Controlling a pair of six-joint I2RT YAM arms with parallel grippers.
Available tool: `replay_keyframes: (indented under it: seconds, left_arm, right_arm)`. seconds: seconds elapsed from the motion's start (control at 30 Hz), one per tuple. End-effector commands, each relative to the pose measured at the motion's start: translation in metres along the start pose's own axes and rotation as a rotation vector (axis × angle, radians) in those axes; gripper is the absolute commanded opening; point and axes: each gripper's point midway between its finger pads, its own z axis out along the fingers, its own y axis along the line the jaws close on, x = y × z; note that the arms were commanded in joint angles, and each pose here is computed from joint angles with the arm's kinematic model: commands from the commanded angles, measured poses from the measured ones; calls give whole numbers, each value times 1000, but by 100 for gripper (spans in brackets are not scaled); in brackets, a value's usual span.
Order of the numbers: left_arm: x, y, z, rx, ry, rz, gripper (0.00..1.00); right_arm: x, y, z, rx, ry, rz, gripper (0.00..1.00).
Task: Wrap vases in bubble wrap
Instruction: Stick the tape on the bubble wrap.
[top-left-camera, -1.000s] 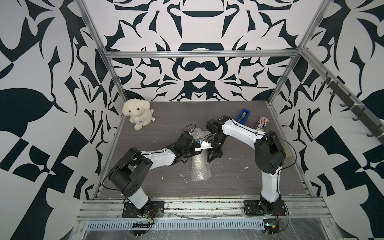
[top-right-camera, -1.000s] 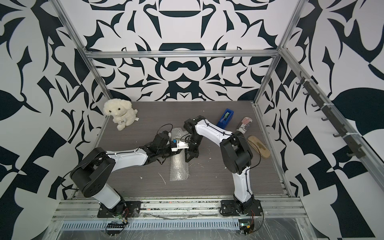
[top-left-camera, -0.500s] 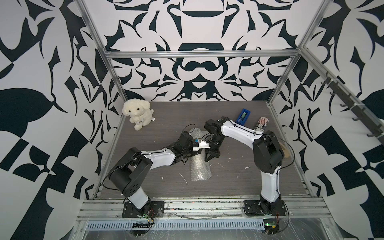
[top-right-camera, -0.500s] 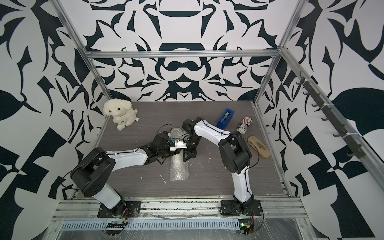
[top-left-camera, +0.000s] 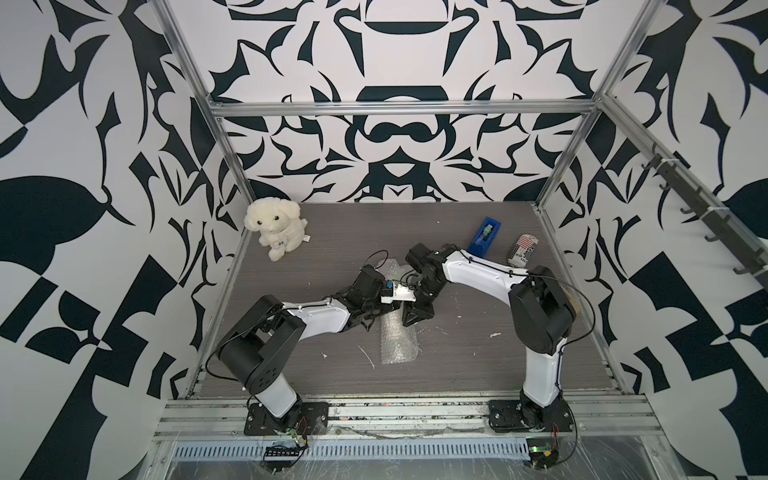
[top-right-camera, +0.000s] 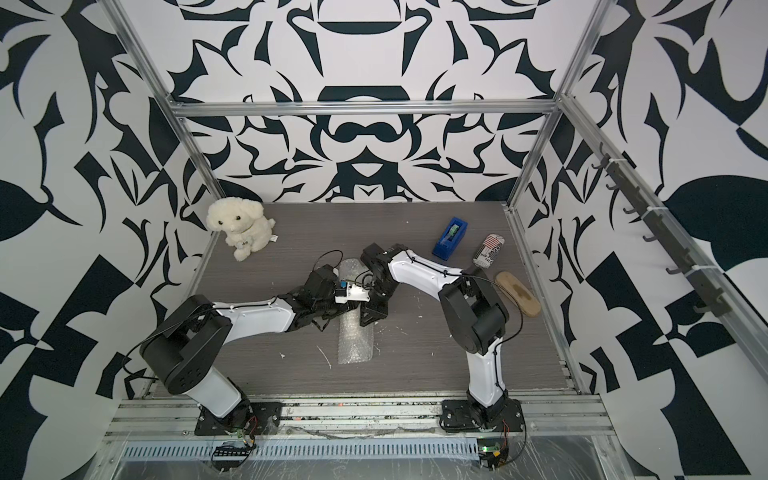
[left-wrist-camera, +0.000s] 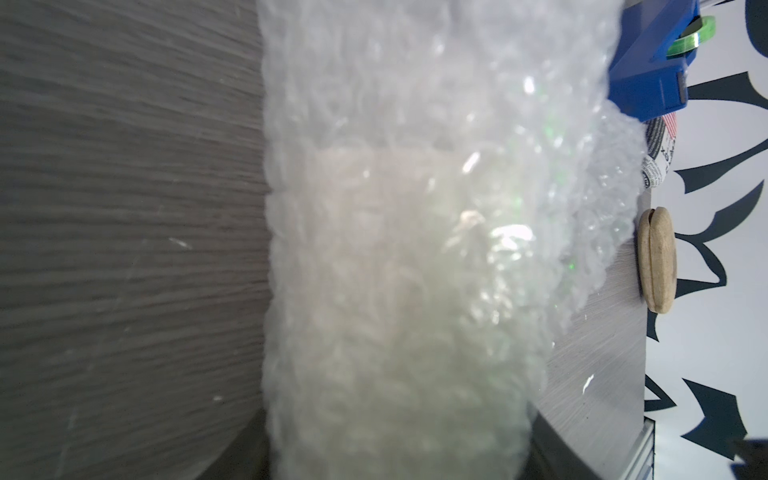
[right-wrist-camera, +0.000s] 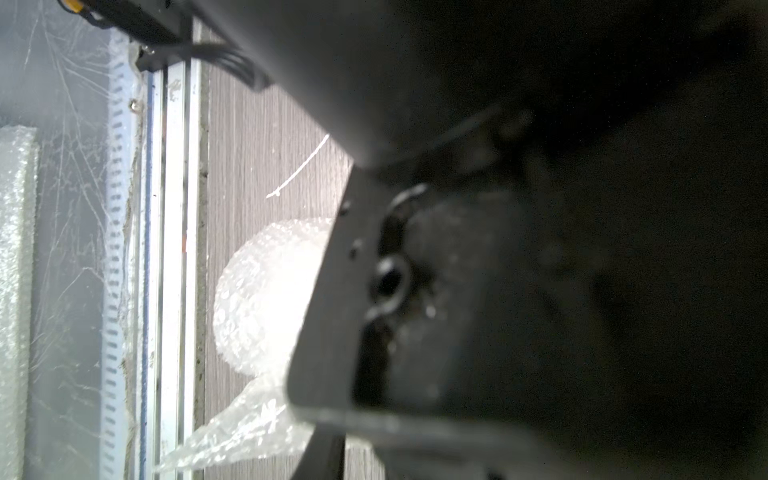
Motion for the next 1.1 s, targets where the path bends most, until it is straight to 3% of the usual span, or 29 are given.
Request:
replay_keyframes:
  seconds: [0.0,0.23,0.27,0.43,0.67,1.07]
  left_arm:
    - [-9,-28,-7,97,-36,47,23]
    - [-9,-28,-6,97,-35,47,23]
    - [-9,-28,-7,99,-37,48,23]
    - [-8,-28,-7,97,-35,48,23]
    - [-8,-28,-7,95,-36,48,23]
    - [-9,-29,-5,88,-38,46,22]
  right_arm:
    - [6,-18,6,101,14,61,23]
    - [9,-21,12,160,-5,67,35]
    - [9,-21,13,169,-12,68,41]
    - [9,-24,12,216,-55,74,52]
    - [-8,-16,5,252,-221,46,61]
    - [-37,5,-30,300,-417,-44,67]
